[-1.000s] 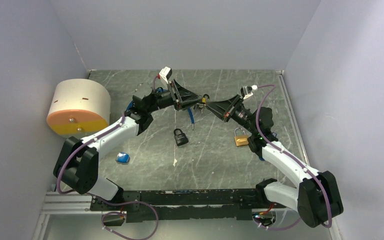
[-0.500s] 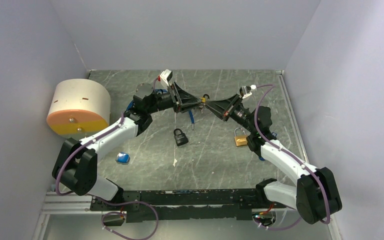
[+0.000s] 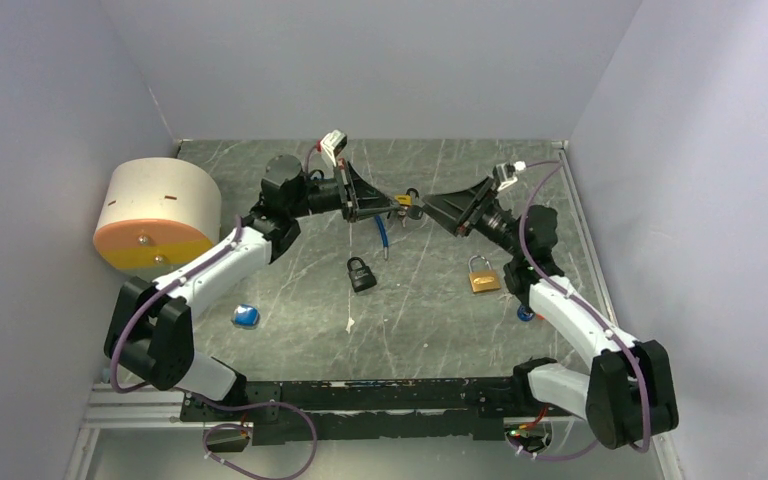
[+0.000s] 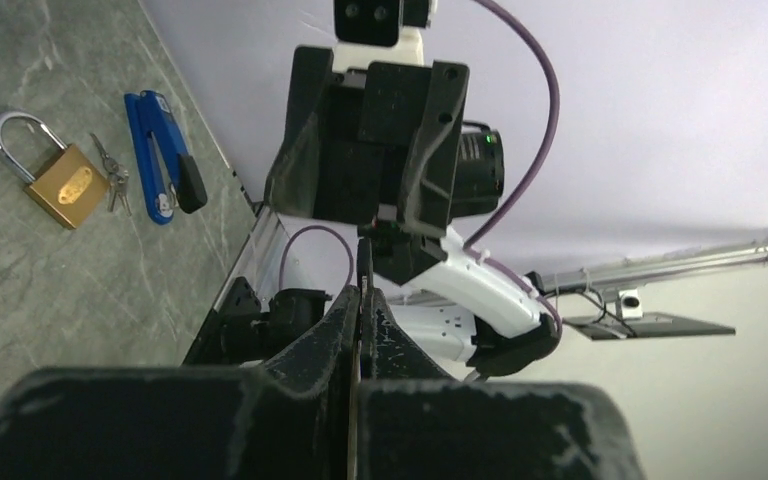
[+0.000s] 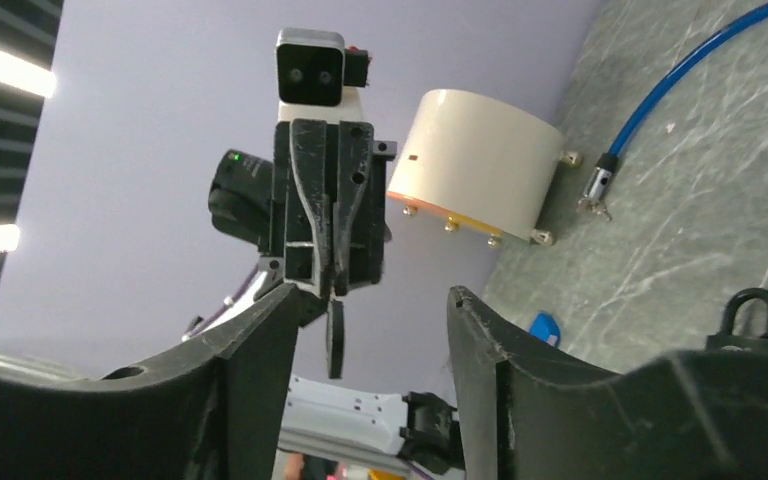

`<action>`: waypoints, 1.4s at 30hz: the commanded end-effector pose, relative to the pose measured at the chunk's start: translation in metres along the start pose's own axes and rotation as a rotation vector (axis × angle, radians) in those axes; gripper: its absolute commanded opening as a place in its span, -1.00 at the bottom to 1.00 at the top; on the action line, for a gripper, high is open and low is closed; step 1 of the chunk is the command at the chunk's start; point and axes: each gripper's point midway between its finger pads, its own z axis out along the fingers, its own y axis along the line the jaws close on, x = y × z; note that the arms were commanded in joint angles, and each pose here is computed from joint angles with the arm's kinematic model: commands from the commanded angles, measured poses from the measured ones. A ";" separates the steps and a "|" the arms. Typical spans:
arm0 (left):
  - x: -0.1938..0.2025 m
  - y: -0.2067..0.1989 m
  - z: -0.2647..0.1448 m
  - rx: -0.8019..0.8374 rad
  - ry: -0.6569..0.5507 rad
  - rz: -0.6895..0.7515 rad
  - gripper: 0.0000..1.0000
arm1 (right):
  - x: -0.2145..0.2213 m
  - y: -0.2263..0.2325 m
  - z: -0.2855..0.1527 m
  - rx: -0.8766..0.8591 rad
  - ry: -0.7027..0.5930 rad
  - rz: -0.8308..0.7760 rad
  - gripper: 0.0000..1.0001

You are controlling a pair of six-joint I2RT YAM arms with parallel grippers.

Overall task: Unlock with the key
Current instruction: Adjust the key.

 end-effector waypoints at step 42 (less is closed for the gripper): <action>-0.006 -0.020 -0.024 -0.074 0.203 0.281 0.50 | 0.067 0.038 -0.007 -0.139 0.476 -0.431 -1.00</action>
